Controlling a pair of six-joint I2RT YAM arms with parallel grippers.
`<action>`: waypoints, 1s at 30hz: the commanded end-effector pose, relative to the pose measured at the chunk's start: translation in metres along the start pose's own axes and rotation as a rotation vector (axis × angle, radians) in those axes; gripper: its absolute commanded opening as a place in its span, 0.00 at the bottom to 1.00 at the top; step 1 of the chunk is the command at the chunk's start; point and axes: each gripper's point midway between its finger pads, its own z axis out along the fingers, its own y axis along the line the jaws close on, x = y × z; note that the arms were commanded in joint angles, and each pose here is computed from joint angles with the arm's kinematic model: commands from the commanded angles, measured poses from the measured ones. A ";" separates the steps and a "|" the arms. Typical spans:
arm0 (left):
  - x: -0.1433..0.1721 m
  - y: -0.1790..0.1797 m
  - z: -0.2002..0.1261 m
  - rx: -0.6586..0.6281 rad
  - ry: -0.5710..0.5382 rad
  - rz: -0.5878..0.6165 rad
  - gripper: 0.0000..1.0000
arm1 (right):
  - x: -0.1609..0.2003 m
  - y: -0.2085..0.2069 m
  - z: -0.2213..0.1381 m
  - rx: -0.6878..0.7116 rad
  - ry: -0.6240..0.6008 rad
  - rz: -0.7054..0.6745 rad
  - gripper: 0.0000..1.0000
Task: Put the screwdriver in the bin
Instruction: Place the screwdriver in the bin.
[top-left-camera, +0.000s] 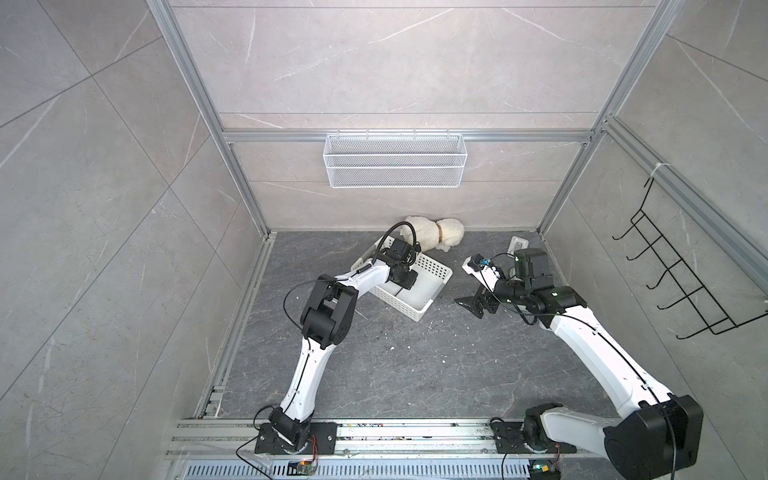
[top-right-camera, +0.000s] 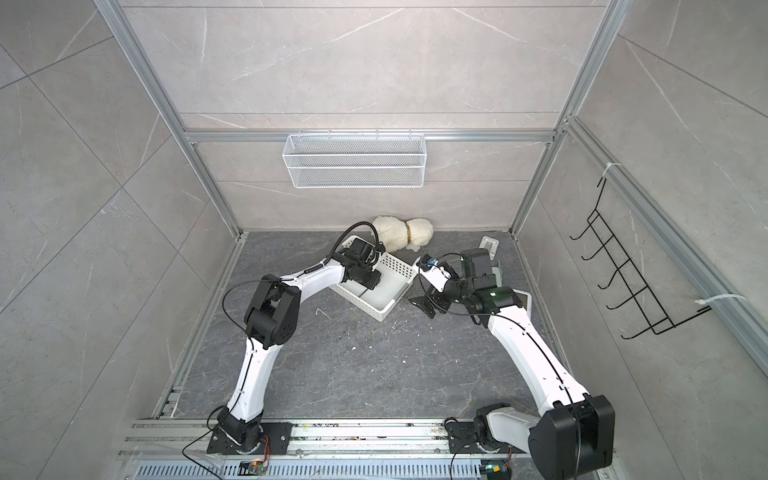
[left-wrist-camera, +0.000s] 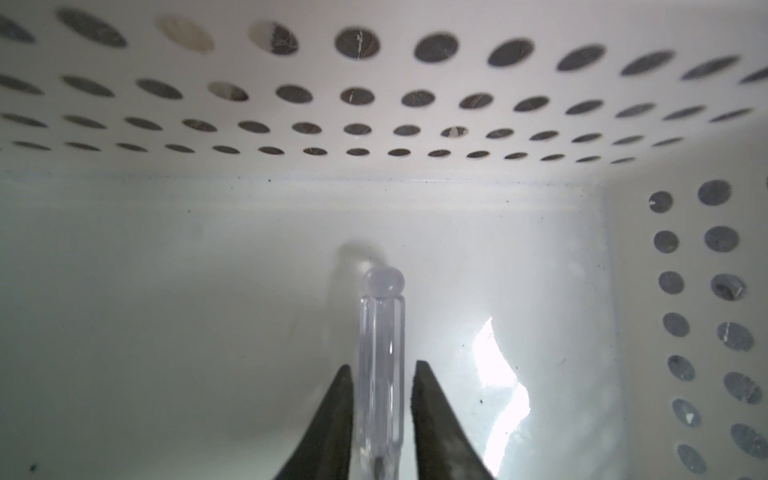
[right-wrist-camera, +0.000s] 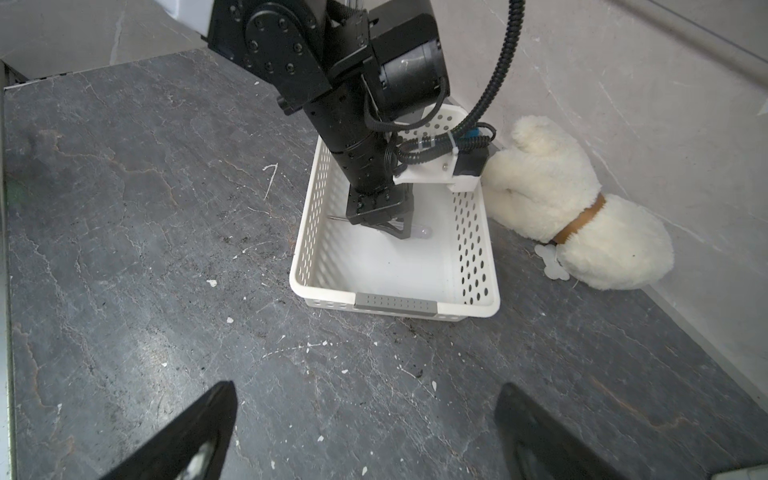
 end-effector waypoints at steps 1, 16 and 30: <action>-0.029 -0.005 -0.032 0.011 -0.065 0.021 0.44 | 0.000 0.001 0.000 -0.015 0.022 -0.013 0.99; -0.071 -0.011 -0.155 -0.066 -0.282 0.085 0.98 | -0.012 -0.007 -0.007 0.065 -0.050 0.040 0.99; -0.004 0.016 -0.259 -0.276 -0.417 0.076 1.00 | -0.010 -0.038 -0.026 0.343 -0.175 0.171 0.99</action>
